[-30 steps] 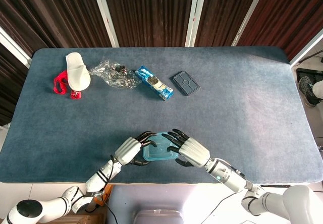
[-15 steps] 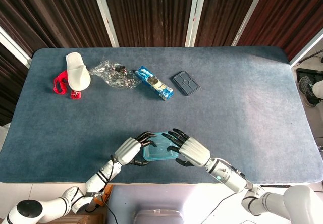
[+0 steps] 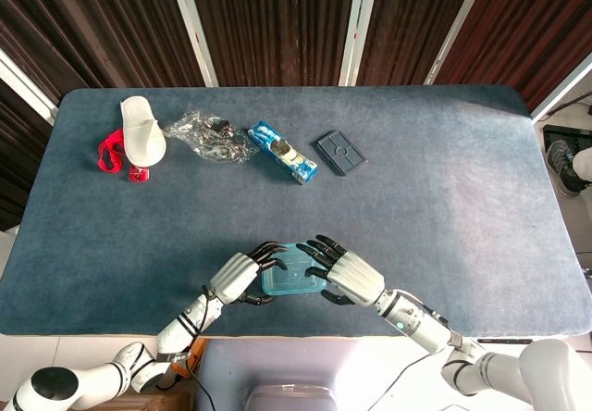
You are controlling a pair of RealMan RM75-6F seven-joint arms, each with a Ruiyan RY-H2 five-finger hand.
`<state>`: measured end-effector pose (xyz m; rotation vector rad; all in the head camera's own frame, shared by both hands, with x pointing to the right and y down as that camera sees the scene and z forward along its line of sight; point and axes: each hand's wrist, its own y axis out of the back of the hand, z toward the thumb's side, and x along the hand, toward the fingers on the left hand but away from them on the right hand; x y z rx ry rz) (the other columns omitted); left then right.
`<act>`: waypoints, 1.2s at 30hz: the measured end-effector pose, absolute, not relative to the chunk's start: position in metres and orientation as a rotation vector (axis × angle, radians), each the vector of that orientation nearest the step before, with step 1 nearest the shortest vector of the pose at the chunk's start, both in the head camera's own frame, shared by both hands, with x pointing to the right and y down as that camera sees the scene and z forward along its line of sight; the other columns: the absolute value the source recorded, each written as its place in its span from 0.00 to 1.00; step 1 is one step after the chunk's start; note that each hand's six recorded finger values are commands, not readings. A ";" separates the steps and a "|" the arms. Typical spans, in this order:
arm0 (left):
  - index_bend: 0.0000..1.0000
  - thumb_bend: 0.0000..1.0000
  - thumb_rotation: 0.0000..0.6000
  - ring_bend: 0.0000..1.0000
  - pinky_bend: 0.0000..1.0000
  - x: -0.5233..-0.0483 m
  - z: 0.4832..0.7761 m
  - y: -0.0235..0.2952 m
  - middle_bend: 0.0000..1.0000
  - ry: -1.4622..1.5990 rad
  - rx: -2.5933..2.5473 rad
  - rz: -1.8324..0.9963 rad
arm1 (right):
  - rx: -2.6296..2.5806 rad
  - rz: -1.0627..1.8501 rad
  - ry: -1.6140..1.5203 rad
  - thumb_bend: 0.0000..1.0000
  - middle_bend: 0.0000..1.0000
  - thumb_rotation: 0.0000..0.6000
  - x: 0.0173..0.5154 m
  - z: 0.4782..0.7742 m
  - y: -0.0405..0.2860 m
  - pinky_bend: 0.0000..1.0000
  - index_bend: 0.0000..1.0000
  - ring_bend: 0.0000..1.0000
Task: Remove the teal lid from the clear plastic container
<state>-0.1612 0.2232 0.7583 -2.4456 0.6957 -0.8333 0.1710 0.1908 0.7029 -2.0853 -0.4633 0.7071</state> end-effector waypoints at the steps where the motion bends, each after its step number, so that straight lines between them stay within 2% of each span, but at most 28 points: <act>1: 0.36 0.39 1.00 0.41 0.52 -0.161 0.758 0.223 0.53 0.696 -2.445 -0.833 | -2.086 0.707 -0.464 0.49 0.08 1.00 0.171 0.703 0.191 0.00 0.48 0.00; 36: 0.36 0.38 1.00 0.41 0.52 -0.161 0.759 0.225 0.53 0.691 -2.446 -0.837 | -2.086 0.710 -0.461 0.49 0.08 1.00 0.169 0.704 0.191 0.00 0.47 0.00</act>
